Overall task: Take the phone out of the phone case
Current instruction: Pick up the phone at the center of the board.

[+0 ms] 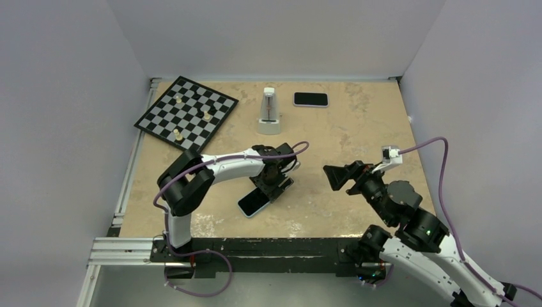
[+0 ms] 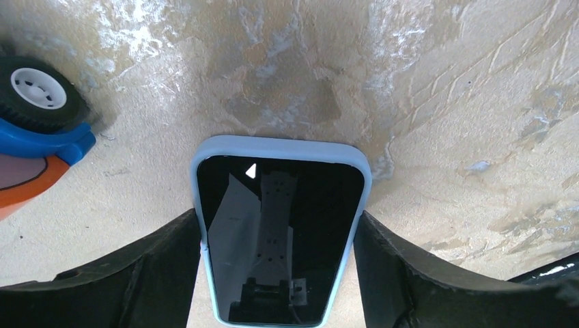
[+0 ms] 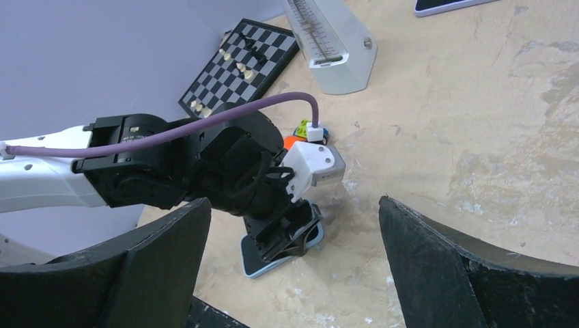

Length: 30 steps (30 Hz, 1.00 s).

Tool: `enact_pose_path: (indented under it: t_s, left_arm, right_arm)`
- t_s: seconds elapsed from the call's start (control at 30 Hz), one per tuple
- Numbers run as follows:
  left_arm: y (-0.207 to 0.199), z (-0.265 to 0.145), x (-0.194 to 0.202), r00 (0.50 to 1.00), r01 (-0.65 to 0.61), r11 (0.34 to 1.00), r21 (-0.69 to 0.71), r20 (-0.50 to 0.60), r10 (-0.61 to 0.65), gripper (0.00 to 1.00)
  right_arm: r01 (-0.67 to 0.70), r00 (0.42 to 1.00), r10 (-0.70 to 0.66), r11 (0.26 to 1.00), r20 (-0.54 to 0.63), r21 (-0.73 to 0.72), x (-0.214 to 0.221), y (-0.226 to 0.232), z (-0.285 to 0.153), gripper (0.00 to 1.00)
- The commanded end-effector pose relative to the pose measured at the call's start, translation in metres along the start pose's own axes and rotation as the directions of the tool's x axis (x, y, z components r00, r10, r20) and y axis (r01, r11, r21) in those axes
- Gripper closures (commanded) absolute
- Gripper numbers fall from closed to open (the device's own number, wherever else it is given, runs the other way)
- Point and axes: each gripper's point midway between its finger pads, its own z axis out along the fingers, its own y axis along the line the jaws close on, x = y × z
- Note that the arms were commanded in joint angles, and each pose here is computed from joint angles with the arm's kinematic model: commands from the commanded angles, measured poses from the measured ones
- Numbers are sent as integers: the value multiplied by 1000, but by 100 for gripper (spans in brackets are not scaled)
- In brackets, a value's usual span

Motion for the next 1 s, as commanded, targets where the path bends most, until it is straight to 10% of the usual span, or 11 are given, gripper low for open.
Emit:
enact_pose_path:
  t_s: [0.0,0.43,0.97]
  left_arm:
    - [8,9,8,999,51,998,-21,19,-50,82]
    - [30,-70,-24,881,345,937,51,326,-342,100]
    - [21,-175,-67,583,510,762,398,492,-647,100]
  right_arm:
    - [-26,999,25,999,31,39,-9,-4,-1,3]
    - [22,987,7,984,-163,176,64,-30,41,1]
    - [72,948,-184,919,-260,-388,114,49,62,2]
